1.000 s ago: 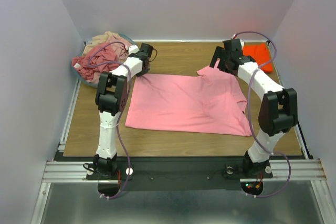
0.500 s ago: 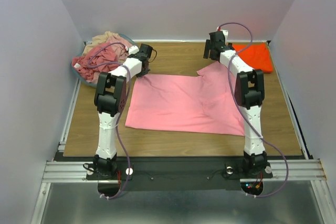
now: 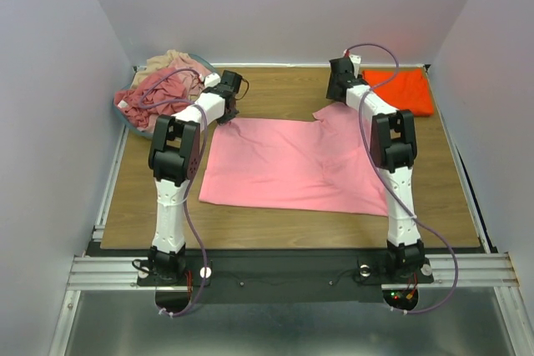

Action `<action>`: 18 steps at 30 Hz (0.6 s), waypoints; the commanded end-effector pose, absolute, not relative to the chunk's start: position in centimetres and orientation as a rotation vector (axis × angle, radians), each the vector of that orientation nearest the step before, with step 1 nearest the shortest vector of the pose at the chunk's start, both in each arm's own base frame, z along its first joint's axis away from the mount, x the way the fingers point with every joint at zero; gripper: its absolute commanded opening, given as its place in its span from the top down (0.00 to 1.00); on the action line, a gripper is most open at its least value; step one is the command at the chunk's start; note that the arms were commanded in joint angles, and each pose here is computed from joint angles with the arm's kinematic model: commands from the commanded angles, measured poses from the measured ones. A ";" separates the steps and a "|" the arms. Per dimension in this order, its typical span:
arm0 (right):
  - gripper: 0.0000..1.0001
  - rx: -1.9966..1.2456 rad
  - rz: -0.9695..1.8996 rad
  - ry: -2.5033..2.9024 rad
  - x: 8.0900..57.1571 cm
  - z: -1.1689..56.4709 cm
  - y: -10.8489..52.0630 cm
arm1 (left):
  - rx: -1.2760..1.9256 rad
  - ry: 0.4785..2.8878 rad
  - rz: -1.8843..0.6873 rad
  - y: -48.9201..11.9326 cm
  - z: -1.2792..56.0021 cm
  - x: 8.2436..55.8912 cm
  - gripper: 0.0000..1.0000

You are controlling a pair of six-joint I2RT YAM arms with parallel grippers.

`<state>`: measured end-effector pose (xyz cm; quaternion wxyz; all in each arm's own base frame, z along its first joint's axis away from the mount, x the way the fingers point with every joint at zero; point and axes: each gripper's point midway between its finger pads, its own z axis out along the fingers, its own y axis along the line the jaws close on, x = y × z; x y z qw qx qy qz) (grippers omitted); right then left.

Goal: Fold and stack the t-shirts
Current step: Fold the tshirt

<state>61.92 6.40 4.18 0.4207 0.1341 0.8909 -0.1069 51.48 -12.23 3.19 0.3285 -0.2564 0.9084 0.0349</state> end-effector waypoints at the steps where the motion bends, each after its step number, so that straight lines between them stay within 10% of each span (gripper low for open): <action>1: 0.38 0.459 -0.330 2.236 59.6 4.6 4.6 | -0.668 2.420 0.083 -12.2 3.7 49.8 1.00; 18: 0.99 0.557 -0.304 2.136 59.1 9.2 4.1 | -0.669 2.400 0.011 -12.7 5.0 49.3 1.00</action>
